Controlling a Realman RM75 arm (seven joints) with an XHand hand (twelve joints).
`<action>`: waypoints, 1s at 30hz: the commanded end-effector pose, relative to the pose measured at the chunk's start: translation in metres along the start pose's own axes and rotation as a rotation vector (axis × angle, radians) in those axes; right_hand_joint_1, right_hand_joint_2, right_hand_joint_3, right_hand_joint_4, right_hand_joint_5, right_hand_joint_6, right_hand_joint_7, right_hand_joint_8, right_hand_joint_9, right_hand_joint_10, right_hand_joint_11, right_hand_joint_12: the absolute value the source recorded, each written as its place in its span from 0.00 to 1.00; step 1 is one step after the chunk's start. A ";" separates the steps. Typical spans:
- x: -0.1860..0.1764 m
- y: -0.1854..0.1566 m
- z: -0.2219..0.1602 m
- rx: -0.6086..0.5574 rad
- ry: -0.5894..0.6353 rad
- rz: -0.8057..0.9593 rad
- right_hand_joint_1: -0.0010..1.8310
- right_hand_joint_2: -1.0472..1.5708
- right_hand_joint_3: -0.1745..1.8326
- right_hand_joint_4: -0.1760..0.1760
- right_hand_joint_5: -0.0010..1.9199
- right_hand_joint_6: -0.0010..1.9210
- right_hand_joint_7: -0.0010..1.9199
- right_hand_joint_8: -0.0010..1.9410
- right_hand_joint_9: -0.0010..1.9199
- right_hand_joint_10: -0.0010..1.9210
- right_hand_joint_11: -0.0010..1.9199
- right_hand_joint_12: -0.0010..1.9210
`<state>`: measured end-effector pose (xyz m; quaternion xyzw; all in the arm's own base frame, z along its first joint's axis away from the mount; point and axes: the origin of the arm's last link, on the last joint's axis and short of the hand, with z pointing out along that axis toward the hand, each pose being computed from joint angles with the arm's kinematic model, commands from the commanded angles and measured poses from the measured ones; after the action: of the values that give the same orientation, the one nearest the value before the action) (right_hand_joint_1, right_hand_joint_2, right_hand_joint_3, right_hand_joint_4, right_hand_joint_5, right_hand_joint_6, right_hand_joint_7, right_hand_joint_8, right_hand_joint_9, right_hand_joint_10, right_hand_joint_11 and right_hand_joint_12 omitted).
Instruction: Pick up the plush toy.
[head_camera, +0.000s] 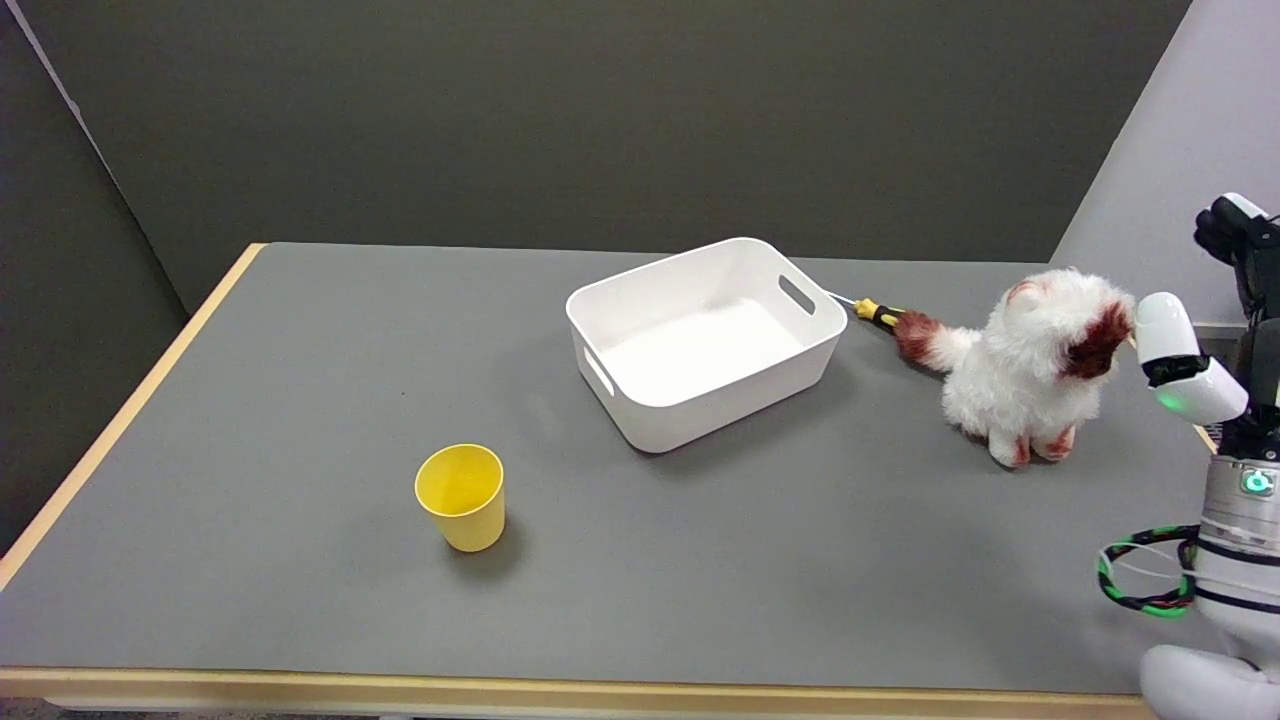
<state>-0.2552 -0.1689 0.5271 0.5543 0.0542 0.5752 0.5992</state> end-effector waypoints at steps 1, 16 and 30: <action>0.001 0.045 0.033 -0.186 -0.297 -0.329 0.25 0.63 0.56 0.44 0.10 0.25 0.12 0.23 0.07 0.38 0.00 0.53; -0.046 0.056 0.082 -0.247 -0.502 -0.409 0.18 0.60 0.52 0.58 0.05 0.20 0.01 0.07 0.00 0.07 0.00 0.34; -0.063 0.065 0.022 -0.401 -0.524 -0.322 0.17 0.60 0.51 0.61 0.05 0.20 0.01 0.07 0.00 0.04 0.00 0.32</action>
<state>-0.2639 -0.2508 0.5650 0.5662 -0.0640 0.3381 0.7490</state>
